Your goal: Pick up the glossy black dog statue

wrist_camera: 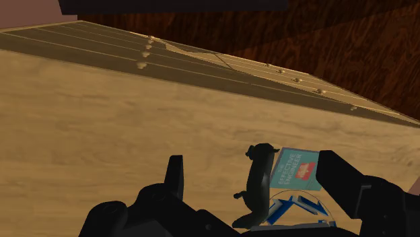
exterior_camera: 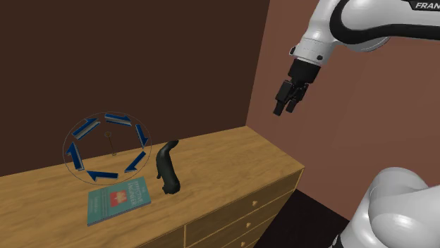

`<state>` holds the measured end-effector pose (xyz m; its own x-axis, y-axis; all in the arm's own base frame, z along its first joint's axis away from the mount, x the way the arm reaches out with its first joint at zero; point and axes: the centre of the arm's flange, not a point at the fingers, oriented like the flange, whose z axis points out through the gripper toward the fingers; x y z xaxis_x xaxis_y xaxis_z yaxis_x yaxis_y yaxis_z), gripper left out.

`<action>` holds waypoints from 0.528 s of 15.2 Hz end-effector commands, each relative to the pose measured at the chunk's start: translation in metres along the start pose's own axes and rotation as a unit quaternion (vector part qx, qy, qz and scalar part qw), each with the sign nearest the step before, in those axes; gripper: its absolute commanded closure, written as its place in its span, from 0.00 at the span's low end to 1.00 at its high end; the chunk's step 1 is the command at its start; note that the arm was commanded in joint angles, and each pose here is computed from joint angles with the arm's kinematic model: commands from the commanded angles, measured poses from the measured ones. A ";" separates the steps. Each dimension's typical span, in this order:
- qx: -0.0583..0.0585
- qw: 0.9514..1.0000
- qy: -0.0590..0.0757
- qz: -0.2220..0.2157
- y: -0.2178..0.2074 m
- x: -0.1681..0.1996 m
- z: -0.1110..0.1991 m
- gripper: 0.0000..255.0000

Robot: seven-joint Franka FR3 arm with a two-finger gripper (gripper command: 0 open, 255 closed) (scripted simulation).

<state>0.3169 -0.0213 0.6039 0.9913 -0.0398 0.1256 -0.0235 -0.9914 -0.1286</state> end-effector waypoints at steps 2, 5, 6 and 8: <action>-0.003 1.000 -0.001 -0.002 -0.006 0.007 0.010 0.00; -0.014 1.000 -0.005 -0.007 -0.025 0.028 0.041 0.00; -0.017 1.000 -0.006 -0.009 -0.032 0.035 0.051 0.00; -0.024 1.000 -0.008 -0.013 -0.044 0.048 0.072 0.00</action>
<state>0.3678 0.0215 0.5551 0.9935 -0.0172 0.1125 -0.0077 -0.9964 -0.0848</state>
